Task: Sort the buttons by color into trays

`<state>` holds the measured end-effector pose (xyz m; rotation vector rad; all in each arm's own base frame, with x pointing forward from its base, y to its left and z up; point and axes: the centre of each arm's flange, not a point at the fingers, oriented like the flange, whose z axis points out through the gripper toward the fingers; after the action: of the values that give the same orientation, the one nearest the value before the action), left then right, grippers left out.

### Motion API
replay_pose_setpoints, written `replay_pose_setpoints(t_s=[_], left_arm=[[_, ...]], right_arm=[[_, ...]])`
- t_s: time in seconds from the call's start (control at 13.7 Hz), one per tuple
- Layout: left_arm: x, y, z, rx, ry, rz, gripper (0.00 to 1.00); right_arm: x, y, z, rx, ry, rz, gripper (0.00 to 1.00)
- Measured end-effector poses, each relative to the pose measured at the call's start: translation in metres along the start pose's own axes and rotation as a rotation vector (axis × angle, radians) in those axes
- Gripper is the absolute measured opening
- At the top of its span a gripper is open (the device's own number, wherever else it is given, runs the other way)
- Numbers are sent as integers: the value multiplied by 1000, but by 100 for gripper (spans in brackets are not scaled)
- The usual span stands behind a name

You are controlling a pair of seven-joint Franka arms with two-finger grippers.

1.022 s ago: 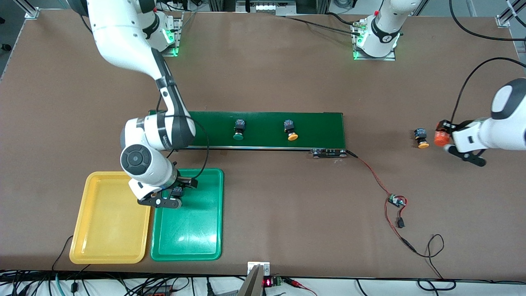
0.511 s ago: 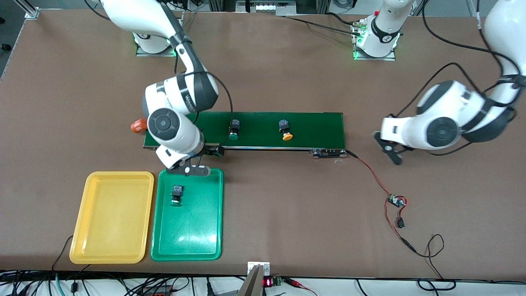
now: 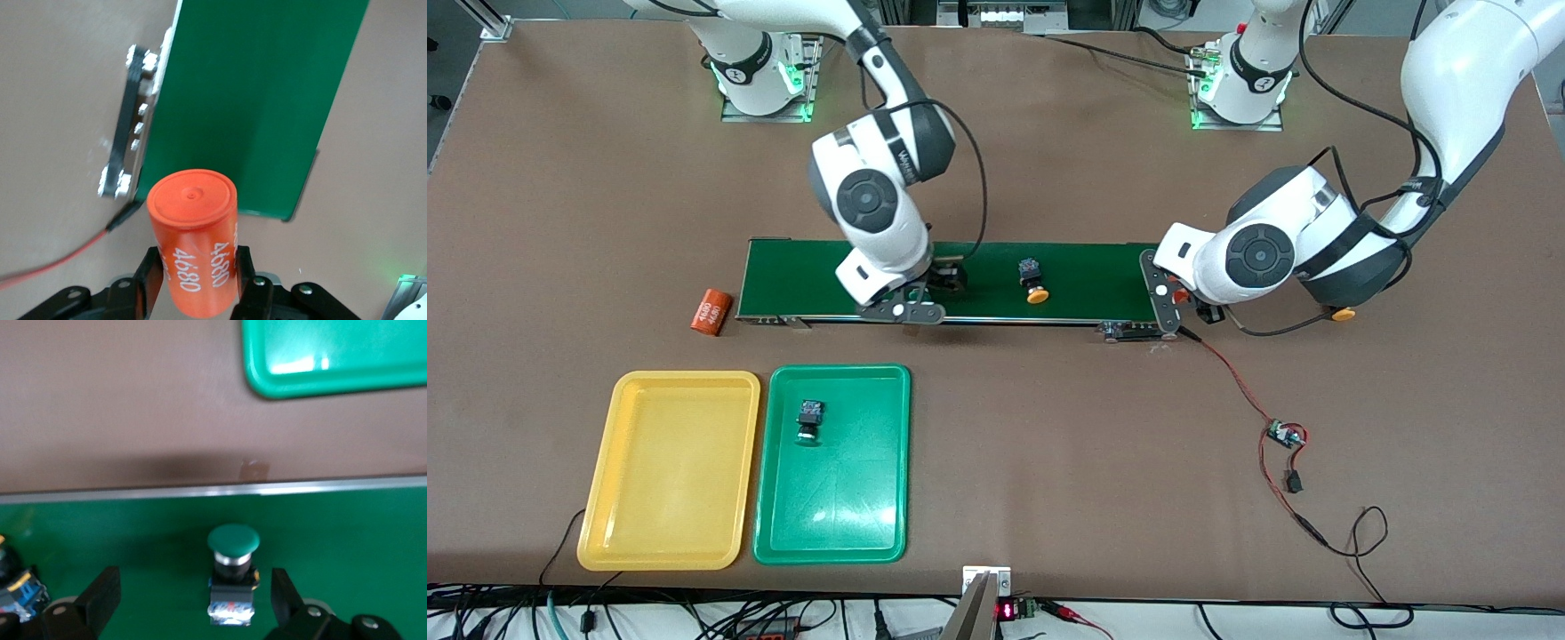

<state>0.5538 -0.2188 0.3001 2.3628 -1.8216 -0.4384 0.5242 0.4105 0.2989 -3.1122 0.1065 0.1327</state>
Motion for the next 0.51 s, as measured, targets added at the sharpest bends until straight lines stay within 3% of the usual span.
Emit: replay_pose_setpoints(t_s=[0.29,0.51], left_arm=[[41,14,30,8,-13,60,49],[51,18,35,17,-8,77,49]], right_arm=[[-7,12,23,-31,-26,15,100],[-3,26,31,-44,-38,36,100]])
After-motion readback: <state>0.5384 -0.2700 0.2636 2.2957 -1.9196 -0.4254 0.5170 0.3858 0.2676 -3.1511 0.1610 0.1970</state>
